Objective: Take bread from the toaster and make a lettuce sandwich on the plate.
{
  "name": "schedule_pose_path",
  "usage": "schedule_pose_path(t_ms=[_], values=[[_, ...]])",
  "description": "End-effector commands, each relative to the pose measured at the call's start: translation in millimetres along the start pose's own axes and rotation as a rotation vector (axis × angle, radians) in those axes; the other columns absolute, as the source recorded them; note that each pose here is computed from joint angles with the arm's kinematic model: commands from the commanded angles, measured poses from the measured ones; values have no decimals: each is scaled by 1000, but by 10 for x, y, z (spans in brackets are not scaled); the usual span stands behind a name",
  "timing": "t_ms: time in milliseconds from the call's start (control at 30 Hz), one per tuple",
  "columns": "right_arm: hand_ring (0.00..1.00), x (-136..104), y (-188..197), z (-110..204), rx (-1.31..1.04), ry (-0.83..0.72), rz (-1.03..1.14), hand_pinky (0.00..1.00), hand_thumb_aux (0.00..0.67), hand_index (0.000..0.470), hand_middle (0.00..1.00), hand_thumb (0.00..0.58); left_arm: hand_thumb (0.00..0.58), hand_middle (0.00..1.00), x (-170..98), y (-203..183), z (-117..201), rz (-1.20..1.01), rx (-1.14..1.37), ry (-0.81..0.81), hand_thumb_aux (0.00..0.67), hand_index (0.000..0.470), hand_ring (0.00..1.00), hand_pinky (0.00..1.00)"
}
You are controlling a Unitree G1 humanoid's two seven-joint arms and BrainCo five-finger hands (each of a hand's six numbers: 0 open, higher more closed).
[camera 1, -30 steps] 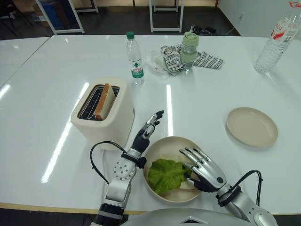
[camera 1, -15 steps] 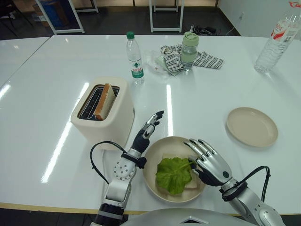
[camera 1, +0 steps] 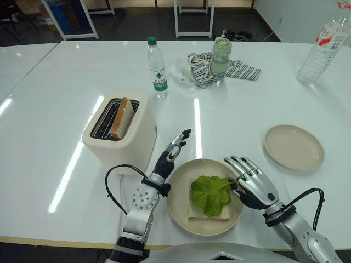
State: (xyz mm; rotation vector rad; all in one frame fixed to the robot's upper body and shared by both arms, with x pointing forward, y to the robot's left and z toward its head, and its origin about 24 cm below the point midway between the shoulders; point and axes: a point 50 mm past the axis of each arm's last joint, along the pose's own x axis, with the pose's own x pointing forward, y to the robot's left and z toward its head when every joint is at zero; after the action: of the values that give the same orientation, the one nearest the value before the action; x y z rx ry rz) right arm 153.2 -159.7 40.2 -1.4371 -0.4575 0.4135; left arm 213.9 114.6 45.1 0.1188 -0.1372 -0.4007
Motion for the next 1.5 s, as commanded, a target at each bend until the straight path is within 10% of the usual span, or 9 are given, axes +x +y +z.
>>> schedule_pose_path(t_ms=[33,567,633,733,767,800,1233,1500], values=[[0,-19,41,19,7,-6,26,0,670,470,0,580,0,0,-22,-3,-37,-2,4,27,0,0,0,0],[0,-75,68,129,30,-62,76,0,670,470,0,580,0,0,-21,-4,-53,0,4,36,0,0,0,0],[0,-75,65,111,21,-51,72,0,539,378,0,558,0,0,-22,-3,-54,-1,4,36,0,0,0,0],[0,-74,46,83,6,-40,63,0,276,194,0,379,0,0,-23,-1,-56,-1,5,38,0,0,0,0],[0,-77,39,67,-3,-36,63,0,26,18,0,45,0,0,-23,-1,-56,-1,5,38,0,0,0,0],[0,-88,29,46,-15,-32,66,0,0,0,0,0,0,0,-24,0,-55,-2,6,38,0,0,0,0],[0,-199,-623,-377,124,125,-170,0,0,0,0,0,0,0,-26,38,95,2,53,-26,0,0,0,0],[0,-147,-644,-430,654,294,-390,0,0,0,0,0,0,0,-146,518,1180,249,644,-436,0,0,0,0]])
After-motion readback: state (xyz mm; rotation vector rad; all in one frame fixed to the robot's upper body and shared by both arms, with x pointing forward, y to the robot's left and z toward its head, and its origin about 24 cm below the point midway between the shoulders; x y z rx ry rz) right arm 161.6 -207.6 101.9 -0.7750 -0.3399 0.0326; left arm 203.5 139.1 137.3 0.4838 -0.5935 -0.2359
